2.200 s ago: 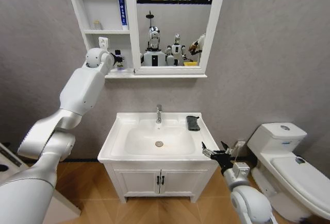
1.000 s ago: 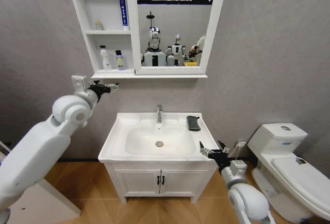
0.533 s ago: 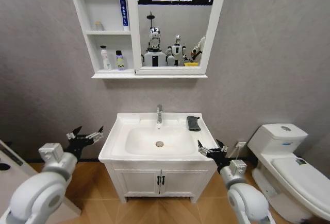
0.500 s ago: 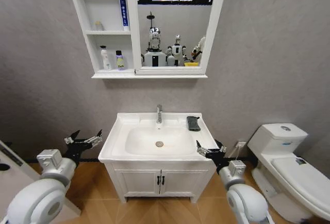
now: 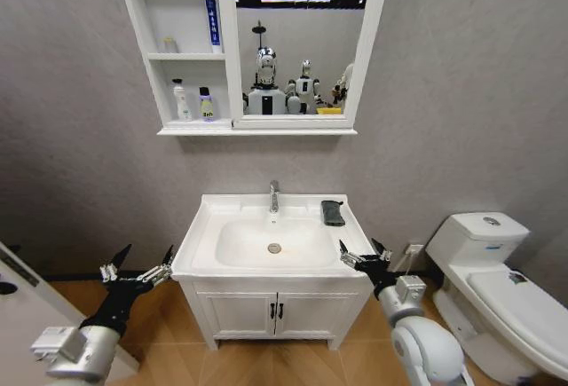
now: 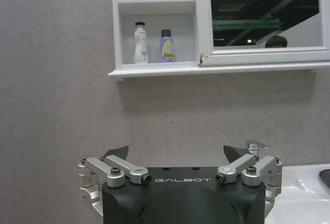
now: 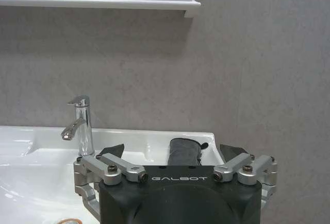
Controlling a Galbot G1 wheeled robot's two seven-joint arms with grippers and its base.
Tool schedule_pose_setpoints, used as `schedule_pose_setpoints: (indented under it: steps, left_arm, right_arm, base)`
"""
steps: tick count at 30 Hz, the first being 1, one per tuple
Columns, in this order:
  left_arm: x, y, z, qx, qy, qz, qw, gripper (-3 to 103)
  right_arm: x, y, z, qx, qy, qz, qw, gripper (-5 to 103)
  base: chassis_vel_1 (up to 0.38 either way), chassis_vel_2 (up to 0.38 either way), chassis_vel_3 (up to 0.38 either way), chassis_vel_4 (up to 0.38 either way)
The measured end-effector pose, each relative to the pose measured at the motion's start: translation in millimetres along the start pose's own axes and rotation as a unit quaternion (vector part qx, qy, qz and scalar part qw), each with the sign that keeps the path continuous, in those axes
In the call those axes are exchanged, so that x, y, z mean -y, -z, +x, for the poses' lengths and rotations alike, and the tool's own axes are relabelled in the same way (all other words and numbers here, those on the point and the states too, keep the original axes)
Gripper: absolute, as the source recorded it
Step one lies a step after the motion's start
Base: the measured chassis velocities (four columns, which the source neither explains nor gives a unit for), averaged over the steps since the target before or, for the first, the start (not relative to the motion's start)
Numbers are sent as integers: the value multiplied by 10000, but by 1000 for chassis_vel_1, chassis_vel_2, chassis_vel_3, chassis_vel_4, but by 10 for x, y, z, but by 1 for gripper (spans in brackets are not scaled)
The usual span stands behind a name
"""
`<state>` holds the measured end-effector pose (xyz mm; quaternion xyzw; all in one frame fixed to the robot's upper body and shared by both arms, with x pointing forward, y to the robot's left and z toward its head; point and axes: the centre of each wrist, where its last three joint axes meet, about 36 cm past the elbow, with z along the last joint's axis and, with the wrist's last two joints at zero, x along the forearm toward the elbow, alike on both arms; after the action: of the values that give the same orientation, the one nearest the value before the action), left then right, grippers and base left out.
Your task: Move facial cleanser and shampoo from washbasin to cabinet, then wipe washbasin with towel.
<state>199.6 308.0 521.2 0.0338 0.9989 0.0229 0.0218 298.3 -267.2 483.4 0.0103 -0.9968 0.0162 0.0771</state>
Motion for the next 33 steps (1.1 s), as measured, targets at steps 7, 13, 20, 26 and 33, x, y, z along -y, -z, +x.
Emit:
schedule_pose_setpoints:
  steps: [7,13,20,26,33]
  left_arm:
    - [84,-188,149,-22,-627,-43,9980,100]
    - [67,-201,111,-426,-355,107,9984,100]
    - [37,-122,-28,-758,297,111,9966,100]
    - [76,-76,-27,-845,434,73,9955,100]
    - [81,-72,-25,-853,442,60,9954,100]
  right_arm:
    - [31,23,-3,16,-29,29,10000,100]
    - [29,33,-7,21,-28,37,10000,100]
    - [38,41,8,32,-34,39,10000,100]
    - [56,33,26,45,-65,40,10000,100]
    - [50,48,48,79,-57,31,9999,100]
  base:
    - [0,0,0,0]
    - [0,0,0,0]
    - [0,0,0,0]
    - [0,0,0,0]
    - [0,0,0,0]
